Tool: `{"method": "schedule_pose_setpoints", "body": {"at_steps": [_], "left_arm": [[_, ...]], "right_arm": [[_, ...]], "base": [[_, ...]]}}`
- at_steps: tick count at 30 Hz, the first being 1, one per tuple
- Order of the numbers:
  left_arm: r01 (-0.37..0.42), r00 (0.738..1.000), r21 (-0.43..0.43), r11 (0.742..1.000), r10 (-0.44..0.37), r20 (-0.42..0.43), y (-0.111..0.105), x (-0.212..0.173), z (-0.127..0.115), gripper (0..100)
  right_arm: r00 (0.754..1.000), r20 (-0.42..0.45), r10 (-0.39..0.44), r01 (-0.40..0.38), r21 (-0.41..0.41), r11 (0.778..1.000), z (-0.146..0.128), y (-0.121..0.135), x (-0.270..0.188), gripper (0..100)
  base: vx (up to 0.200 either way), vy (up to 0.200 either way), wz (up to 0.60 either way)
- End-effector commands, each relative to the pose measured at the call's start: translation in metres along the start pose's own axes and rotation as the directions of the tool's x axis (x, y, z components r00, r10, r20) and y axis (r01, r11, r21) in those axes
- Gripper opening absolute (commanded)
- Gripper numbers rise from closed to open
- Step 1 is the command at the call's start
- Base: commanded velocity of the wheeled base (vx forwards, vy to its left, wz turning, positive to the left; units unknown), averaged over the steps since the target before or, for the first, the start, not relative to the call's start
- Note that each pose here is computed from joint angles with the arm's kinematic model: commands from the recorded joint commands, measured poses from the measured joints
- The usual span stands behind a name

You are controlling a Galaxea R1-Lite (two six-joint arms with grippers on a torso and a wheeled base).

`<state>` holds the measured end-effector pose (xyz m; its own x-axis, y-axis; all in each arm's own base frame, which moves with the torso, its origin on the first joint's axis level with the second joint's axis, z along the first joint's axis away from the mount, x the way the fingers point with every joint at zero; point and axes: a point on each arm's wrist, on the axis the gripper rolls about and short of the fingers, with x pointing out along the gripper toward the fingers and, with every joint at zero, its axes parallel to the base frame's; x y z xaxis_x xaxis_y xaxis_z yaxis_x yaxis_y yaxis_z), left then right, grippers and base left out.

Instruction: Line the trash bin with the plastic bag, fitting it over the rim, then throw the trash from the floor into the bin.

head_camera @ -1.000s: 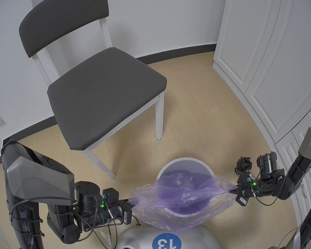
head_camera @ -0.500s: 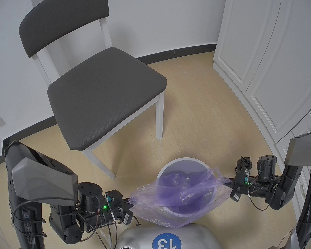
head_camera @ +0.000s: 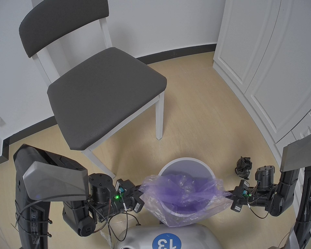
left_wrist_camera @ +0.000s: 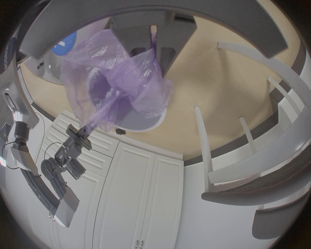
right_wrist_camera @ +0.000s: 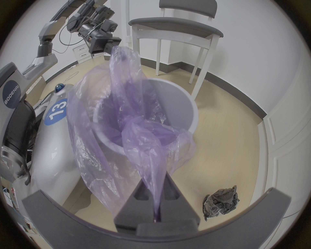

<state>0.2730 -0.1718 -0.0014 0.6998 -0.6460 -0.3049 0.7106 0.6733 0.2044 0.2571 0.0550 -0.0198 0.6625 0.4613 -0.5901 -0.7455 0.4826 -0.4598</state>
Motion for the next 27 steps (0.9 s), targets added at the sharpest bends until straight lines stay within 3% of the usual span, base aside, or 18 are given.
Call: {"method": "schedule_pose_setpoints", "body": {"at_steps": [1, 6, 10, 17, 27], "left_arm": [[-0.024, 1.0, -0.01, 1.0, 0.024, 0.011, 0.008, 0.005, -0.004, 0], [-0.068, 0.998, -0.028, 0.997, 0.068, 0.001, 0.022, 0.002, -0.008, 0], [-0.027, 0.999, -0.04, 0.999, 0.026, -0.031, 0.018, -0.008, -0.014, 0], [0.059, 0.996, -0.054, 0.997, -0.062, -0.065, -0.005, -0.027, -0.011, 0], [0.071, 0.997, -0.137, 0.988, -0.072, -0.002, -0.01, -0.023, 0.005, 0]], "right_arm": [[1.0, -0.022, -0.016, 0.016, 0.003, 1.0, -0.004, -0.002, 0.007, 0], [0.996, -0.016, -0.086, 0.086, 0.015, 0.996, -0.009, -0.016, 0.001, 0], [0.998, -0.037, -0.046, 0.047, 0.014, 0.999, -0.013, -0.007, 0.002, 0], [0.995, -0.058, 0.086, -0.088, -0.022, 0.996, -0.008, 0.027, 0.003, 0], [0.996, -0.07, 0.058, -0.058, -0.002, 0.998, -0.016, 0.018, 0.011, 0]], "base": [[0.0, 0.0, 0.0], [0.0, 0.0, 0.0], [0.0, 0.0, 0.0], [0.0, 0.0, 0.0], [0.0, 0.0, 0.0]]}}
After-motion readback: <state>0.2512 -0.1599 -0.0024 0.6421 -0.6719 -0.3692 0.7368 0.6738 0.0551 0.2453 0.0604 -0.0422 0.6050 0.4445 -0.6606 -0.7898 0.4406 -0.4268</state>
